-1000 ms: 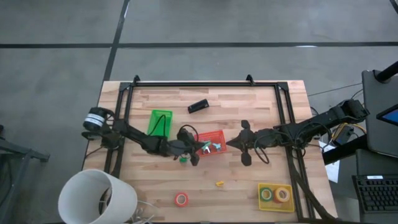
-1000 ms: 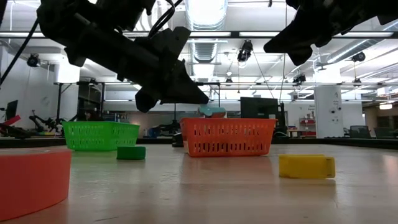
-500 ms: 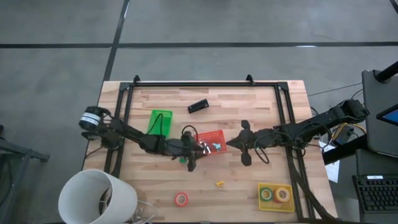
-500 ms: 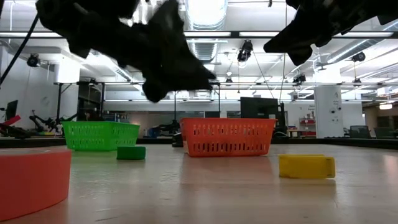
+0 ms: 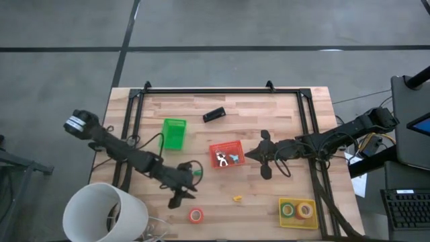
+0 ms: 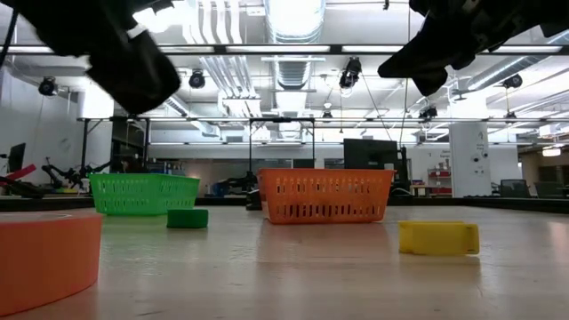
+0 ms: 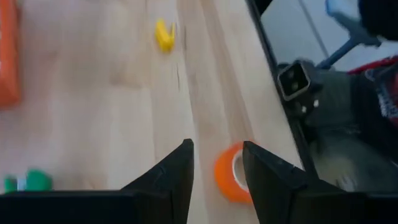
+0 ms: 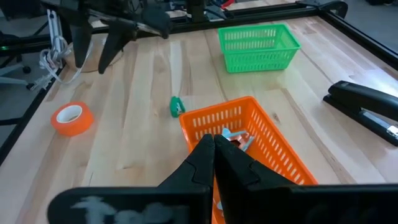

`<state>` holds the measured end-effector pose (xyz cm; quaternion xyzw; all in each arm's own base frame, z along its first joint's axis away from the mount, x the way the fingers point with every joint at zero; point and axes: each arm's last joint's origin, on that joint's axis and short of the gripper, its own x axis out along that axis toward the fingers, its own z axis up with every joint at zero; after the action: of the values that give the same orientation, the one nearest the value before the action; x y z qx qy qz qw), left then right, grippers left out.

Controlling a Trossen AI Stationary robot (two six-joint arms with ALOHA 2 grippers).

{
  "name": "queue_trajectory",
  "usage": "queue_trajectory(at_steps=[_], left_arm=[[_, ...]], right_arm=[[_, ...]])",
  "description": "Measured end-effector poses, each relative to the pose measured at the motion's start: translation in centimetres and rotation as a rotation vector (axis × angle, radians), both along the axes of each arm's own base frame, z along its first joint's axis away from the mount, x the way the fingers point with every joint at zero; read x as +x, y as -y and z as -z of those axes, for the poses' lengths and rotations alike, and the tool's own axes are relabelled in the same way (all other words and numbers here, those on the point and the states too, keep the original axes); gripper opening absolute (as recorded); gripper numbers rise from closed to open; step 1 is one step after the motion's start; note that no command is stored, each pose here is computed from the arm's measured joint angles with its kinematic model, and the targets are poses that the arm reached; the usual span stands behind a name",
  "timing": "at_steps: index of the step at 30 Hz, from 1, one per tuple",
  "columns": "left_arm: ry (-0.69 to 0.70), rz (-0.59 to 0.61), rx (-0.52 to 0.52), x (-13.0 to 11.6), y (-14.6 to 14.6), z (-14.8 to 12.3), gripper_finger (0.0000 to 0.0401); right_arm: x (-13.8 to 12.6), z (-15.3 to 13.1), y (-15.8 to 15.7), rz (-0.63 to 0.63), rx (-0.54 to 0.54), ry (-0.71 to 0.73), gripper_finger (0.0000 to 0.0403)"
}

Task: Pick and place Stapler, Stapler remover, tape
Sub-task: Put the orange tape into the yellow bin

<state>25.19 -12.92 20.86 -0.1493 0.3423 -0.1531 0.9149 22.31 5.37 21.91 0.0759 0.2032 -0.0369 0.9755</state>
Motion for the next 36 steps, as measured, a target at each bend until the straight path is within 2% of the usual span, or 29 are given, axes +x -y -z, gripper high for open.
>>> queue_trajectory(at_steps=[6, 9, 18, 24, 30, 33, 36], left_arm=[[-0.075, 0.025, -0.020, -0.7, 2.2, 1.2, 0.0139], [-0.097, 0.038, 0.004, -0.7, 3.3, 1.9, 0.0140], [-0.170, -0.015, 0.034, 1.2, 5.1, 4.3, 0.0140], [-0.219, 0.018, 0.020, 2.7, 6.3, 5.4, 0.0140], [-0.240, 0.026, 0.048, 3.3, 6.7, 6.3, 0.0139], [-0.256, 0.015, 0.068, 3.3, 6.6, 6.7, 0.0126], [-0.253, 0.009, 0.073, 3.3, 6.6, 6.8, 0.0094]], right_arm=[[0.0, 0.0, 0.0, 0.000, 0.001, 0.002, 0.0008], [0.0, 0.0, 0.0, 0.000, 0.001, 0.001, 0.0008], [0.0, 0.0, 0.0, 0.000, 0.000, -0.001, 0.0008], [0.0, 0.0, 0.0, 0.000, 0.000, -0.001, 0.0008], [0.0, 0.0, 0.0, 0.000, 0.000, -0.002, 0.0008], [0.0, 0.0, 0.0, 0.000, 0.000, -0.002, 0.0008], [0.0, 0.0, 0.0, 0.000, 0.000, -0.001, 0.0008]])
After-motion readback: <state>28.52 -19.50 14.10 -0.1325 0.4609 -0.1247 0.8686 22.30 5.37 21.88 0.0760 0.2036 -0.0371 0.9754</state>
